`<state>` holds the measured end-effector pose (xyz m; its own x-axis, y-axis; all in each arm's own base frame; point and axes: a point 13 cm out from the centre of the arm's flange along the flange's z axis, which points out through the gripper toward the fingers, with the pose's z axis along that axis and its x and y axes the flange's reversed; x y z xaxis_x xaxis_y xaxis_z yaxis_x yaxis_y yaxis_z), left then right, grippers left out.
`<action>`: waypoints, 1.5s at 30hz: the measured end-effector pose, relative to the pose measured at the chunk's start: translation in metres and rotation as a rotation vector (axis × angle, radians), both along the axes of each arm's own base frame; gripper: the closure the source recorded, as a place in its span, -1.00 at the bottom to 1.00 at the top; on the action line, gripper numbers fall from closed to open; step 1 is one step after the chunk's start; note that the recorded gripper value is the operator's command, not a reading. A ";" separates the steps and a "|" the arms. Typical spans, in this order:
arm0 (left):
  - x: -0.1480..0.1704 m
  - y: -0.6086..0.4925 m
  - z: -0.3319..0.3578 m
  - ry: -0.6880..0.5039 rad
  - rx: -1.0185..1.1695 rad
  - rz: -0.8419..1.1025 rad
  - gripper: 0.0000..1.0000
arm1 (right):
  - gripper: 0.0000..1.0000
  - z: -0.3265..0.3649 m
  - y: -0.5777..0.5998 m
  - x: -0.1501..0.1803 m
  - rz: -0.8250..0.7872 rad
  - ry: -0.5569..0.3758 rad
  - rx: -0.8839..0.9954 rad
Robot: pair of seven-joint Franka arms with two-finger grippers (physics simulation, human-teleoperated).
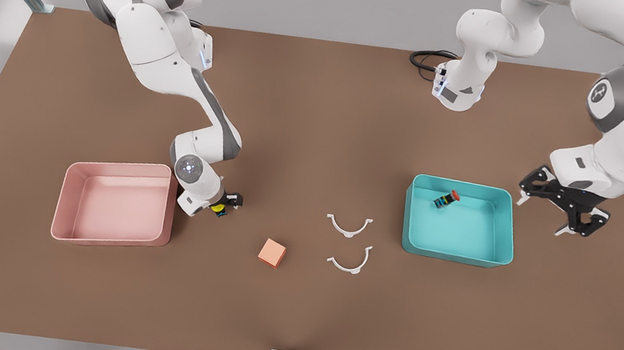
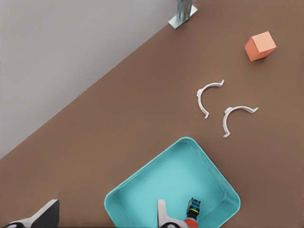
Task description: Place the red button in the blue storage box with the left arm, and place the yellow button in the pink storage box with the right arm
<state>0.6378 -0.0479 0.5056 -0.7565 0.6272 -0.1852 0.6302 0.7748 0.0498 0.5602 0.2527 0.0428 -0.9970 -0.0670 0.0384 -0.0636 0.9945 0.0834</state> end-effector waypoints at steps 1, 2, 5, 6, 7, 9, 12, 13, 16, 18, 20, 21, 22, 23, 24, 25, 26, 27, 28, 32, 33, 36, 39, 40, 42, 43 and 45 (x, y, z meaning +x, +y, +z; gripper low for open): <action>0.000 -0.002 -0.002 0.018 -0.003 0.031 -1.00 | -0.40 0.000 0.000 0.000 0.002 0.001 0.000; -0.002 -0.004 -0.006 0.035 -0.006 0.059 -1.00 | -0.24 -0.001 0.000 -0.001 0.005 0.004 0.001; -0.003 -0.007 -0.020 0.085 -0.011 0.142 -1.00 | 0.28 -0.002 0.000 -0.002 0.015 0.007 0.002; -0.002 -0.006 -0.022 0.094 -0.012 0.170 -1.00 | 0.34 -0.002 0.000 -0.002 0.019 0.007 0.004; -0.001 -0.005 -0.025 0.104 -0.014 0.197 -1.00 | 0.36 -0.002 0.000 -0.002 0.023 0.007 0.006; -0.002 -0.005 -0.027 0.118 -0.017 0.243 -1.00 | 0.36 0.000 0.002 0.000 0.033 0.002 0.010; -0.004 -0.005 -0.028 0.133 -0.022 0.302 -1.00 | 0.36 0.014 0.006 0.011 0.051 -0.022 0.018; -0.005 -0.006 -0.028 0.136 -0.024 0.319 -1.00 | 0.36 0.021 0.004 0.015 0.054 -0.032 0.019; -0.007 -0.008 -0.026 0.141 -0.029 0.363 -1.00 | 0.36 0.046 -0.001 0.027 0.062 -0.066 0.023; -0.008 -0.011 -0.026 0.145 -0.032 0.387 -1.00 | 0.36 0.065 -0.012 0.036 0.056 -0.090 0.023; -0.009 -0.014 -0.027 0.149 -0.034 0.407 -1.00 | 0.36 0.084 -0.027 0.044 0.042 -0.105 0.021; -0.009 -0.016 -0.027 0.151 -0.036 0.416 -1.00 | 0.36 0.092 -0.034 0.047 0.035 -0.108 0.019; -0.009 -0.016 -0.027 0.152 -0.037 0.426 -1.00 | 0.36 0.100 -0.040 0.049 0.028 -0.112 0.017; -0.009 -0.016 -0.027 0.154 -0.038 0.436 -1.00 | 0.35 0.106 -0.046 0.050 0.023 -0.112 0.015; -0.009 -0.016 -0.027 0.155 -0.039 0.446 -1.00 | 0.35 0.112 -0.052 0.051 0.016 -0.113 0.013; -0.010 -0.016 -0.027 0.156 -0.041 0.456 -1.00 | 0.35 0.117 -0.060 0.051 0.007 -0.111 0.010; -0.010 -0.016 -0.027 0.157 -0.042 0.465 -1.00 | 0.34 0.120 -0.068 0.052 -0.003 -0.108 0.007; -0.010 -0.016 -0.027 0.158 -0.043 0.473 -1.00 | 0.34 0.122 -0.079 0.052 -0.018 -0.104 0.004; -0.010 -0.016 -0.027 0.159 -0.044 0.481 -1.00 | 0.34 0.125 -0.092 0.054 -0.035 -0.101 0.001; -0.010 -0.016 -0.028 0.164 -0.045 0.509 -1.00 | 0.34 0.127 -0.130 0.055 -0.094 -0.084 -0.008; -0.010 -0.015 -0.029 0.165 -0.046 0.515 -1.00 | 0.33 0.128 -0.138 0.055 -0.108 -0.079 -0.010; -0.010 -0.016 -0.029 0.166 -0.047 0.530 -1.00 | 0.33 0.128 -0.170 0.054 -0.157 -0.065 -0.021; -0.010 -0.016 -0.029 0.167 -0.049 0.544 -1.00 | 0.32 0.129 -0.211 0.050 -0.200 -0.052 -0.044; -0.010 -0.016 -0.029 0.167 -0.049 0.548 -1.00 | 0.32 0.128 -0.222 0.048 -0.211 -0.047 -0.049; -0.010 -0.016 -0.029 0.167 -0.050 0.555 -1.00 | 0.32 0.125 -0.240 0.046 -0.227 -0.037 -0.056; -0.010 -0.016 -0.029 0.167 -0.051 0.559 -1.00 | 0.32 0.123 -0.248 0.045 -0.232 -0.032 -0.059; -0.010 -0.019 -0.029 0.168 -0.051 0.561 -1.00 | 0.32 0.118 -0.259 0.042 -0.235 -0.022 -0.063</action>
